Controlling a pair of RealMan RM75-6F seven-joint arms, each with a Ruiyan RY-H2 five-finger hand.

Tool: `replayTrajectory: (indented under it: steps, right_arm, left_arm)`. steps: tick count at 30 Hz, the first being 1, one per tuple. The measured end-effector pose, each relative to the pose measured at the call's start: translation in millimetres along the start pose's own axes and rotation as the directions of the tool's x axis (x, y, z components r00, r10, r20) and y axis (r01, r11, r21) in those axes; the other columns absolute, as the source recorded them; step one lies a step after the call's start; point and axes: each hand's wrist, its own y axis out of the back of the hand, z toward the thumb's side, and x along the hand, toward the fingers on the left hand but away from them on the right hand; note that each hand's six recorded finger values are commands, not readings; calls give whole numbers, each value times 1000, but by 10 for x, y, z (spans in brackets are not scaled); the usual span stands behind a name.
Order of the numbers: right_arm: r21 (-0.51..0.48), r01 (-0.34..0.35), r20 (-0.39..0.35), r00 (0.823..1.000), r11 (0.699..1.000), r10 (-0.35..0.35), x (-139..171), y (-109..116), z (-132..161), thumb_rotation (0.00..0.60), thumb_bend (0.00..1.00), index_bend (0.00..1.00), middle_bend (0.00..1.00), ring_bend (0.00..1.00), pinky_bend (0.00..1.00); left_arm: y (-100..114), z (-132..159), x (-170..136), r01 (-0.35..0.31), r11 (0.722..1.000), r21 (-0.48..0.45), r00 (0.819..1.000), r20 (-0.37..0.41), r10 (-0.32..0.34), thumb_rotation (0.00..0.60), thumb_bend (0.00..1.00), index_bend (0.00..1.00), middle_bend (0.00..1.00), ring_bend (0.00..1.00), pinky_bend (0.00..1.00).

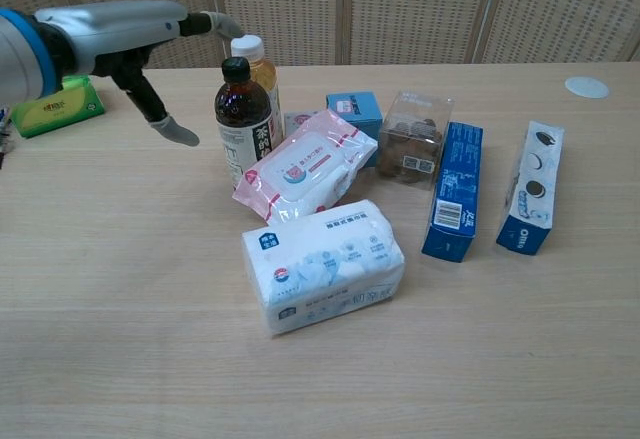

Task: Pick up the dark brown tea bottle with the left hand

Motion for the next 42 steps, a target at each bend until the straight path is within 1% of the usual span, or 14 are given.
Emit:
replayTrajectory:
  steps: [10,16,17,18,19,20,21,23,28,30,33,36,39,42]
  right_arm:
    - [-21,3,10,1000,1000,-3,-13,30,-46,600,0,0,0,0,0]
    - [-27,4,15,1000,1000,-4,-22,42,-71,600,0,0,0,0,0]
    - [-27,3,15,1000,1000,-3,-22,40,-72,600,0,0,0,0,0]
    - [-28,2,15,1000,1000,-2,-23,38,-73,600,0,0,0,0,0]
    - [-29,2,15,1000,1000,-2,-24,37,-74,600,0,0,0,0,0]
    - [-29,2,16,1000,1000,-2,-25,38,-75,600,0,0,0,0,0]
    - [-29,2,16,1000,1000,-2,-25,37,-75,600,0,0,0,0,0]
    - [-30,2,15,1000,1000,-1,-25,35,-73,600,0,0,0,0,0]
    - [-30,2,16,1000,1000,-1,-25,35,-74,600,0,0,0,0,0]
    - [-31,2,18,1000,1000,-2,-27,36,-78,600,0,0,0,0,0]
    - [-34,0,19,1000,999,1,-29,32,-82,600,0,0,0,0,0]
    - [-36,-1,18,1000,999,1,-31,32,-83,600,0,0,0,0,0]
    - [-41,1,19,1000,999,0,-28,41,-85,600,0,0,0,0,0]
    - [-43,4,19,1000,999,-3,-24,54,-89,600,0,0,0,0,0]
  left_arm:
    - [-163,271,277,2,1000,21,1000,7,-2,600,0,0,0,0,0]
    - [-203,319,320,-32,999,38,999,10,31,600,0,0,0,0,9]
    - [-209,317,325,-37,999,38,999,9,36,600,0,0,0,0,47]
    - [-216,312,330,-42,998,38,999,7,42,600,0,0,0,1,118]
    - [-220,304,333,-46,998,40,999,4,46,600,0,8,6,21,215]
    - [-227,292,335,-49,998,43,999,0,49,600,0,24,19,54,287]
    - [-245,277,335,-47,998,49,999,-4,48,600,0,49,43,106,355]
    - [-266,259,335,-41,997,59,999,-12,42,600,0,111,124,205,428]
    - [-328,208,344,-30,996,85,999,-42,33,600,0,285,428,471,627]
    - [-311,205,348,-49,994,94,998,-45,53,600,0,397,574,601,729]
    - [-274,197,353,-88,990,108,994,-52,94,600,0,559,739,747,853]
    - [-252,201,351,-118,985,124,991,-53,126,600,0,680,850,849,942]
    - [-262,206,343,-130,982,140,989,-57,139,600,0,736,901,892,983]
    - [-272,210,336,-132,980,146,988,-58,142,600,0,750,913,903,991]
